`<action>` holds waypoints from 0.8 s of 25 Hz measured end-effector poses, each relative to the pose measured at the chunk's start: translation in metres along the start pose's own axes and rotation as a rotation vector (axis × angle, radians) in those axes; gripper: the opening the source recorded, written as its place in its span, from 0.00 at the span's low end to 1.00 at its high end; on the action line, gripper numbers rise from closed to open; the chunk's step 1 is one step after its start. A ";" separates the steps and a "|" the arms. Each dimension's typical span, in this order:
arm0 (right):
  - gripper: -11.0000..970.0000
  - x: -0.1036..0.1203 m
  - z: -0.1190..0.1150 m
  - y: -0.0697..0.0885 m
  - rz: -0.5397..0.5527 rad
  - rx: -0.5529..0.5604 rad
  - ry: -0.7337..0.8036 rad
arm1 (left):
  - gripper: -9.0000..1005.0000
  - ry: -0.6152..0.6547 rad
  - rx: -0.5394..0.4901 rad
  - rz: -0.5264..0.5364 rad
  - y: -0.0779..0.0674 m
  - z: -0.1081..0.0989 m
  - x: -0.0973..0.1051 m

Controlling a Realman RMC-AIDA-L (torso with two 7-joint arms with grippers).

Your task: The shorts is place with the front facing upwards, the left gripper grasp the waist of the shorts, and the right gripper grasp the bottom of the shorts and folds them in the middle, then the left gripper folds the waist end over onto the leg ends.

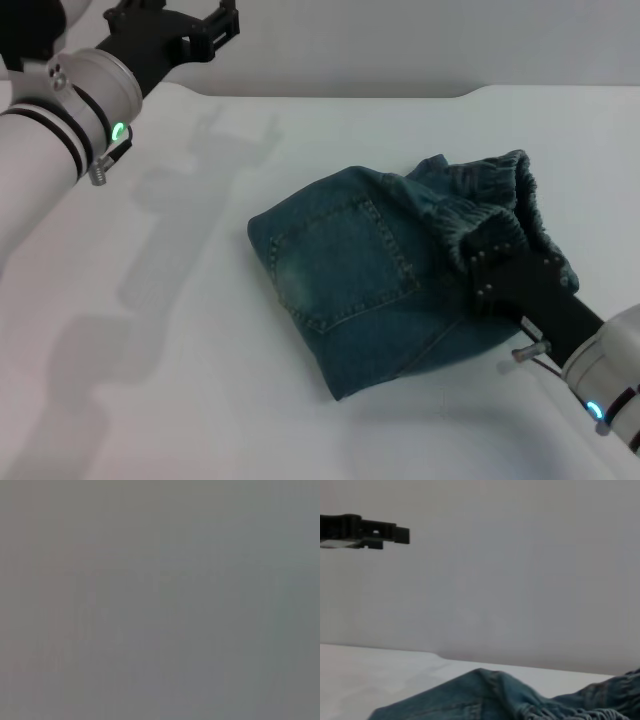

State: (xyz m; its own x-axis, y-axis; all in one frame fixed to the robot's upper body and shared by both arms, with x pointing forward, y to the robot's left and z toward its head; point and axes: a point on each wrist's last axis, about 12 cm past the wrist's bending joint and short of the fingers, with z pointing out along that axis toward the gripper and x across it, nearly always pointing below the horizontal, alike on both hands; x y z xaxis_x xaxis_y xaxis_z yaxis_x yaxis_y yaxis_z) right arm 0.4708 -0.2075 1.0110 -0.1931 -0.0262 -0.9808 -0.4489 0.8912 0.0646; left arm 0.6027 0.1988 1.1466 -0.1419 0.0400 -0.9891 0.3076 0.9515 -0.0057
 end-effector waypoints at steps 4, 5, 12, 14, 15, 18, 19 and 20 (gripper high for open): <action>0.01 -0.002 -0.002 -0.007 -0.007 0.031 -0.008 | 0.83 0.024 0.019 0.010 -0.005 0.004 0.003; 0.01 -0.003 -0.003 -0.009 -0.015 0.041 -0.012 | 0.83 0.029 0.024 0.013 -0.006 0.006 0.003; 0.01 -0.009 -0.008 -0.031 -0.093 0.159 -0.038 | 0.83 0.046 0.056 0.031 -0.016 0.010 0.006; 0.01 -0.012 -0.009 -0.037 -0.098 0.182 -0.052 | 0.83 0.048 0.061 0.034 -0.018 0.011 0.007; 0.01 -0.014 -0.009 -0.039 -0.099 0.190 -0.064 | 0.83 0.049 0.061 0.035 -0.018 0.012 0.007; 0.01 -0.020 -0.008 -0.040 -0.110 0.191 -0.102 | 0.83 0.051 0.062 0.035 -0.018 0.012 0.007; 0.01 -0.021 -0.007 -0.039 -0.118 0.187 -0.113 | 0.83 0.053 0.063 0.036 -0.018 0.012 0.008; 0.01 -0.023 -0.005 -0.038 -0.124 0.184 -0.120 | 0.83 0.055 0.063 0.036 -0.019 0.012 0.009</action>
State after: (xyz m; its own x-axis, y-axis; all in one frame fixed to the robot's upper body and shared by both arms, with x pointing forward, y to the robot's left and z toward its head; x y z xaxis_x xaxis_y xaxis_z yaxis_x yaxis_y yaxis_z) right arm 0.4878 -0.2432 1.0321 -0.0365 -0.0961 -0.9947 -0.2938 0.9524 -0.0812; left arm 0.6071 0.1777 1.1362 -0.1803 0.0922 -0.9793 0.3717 0.9282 0.0189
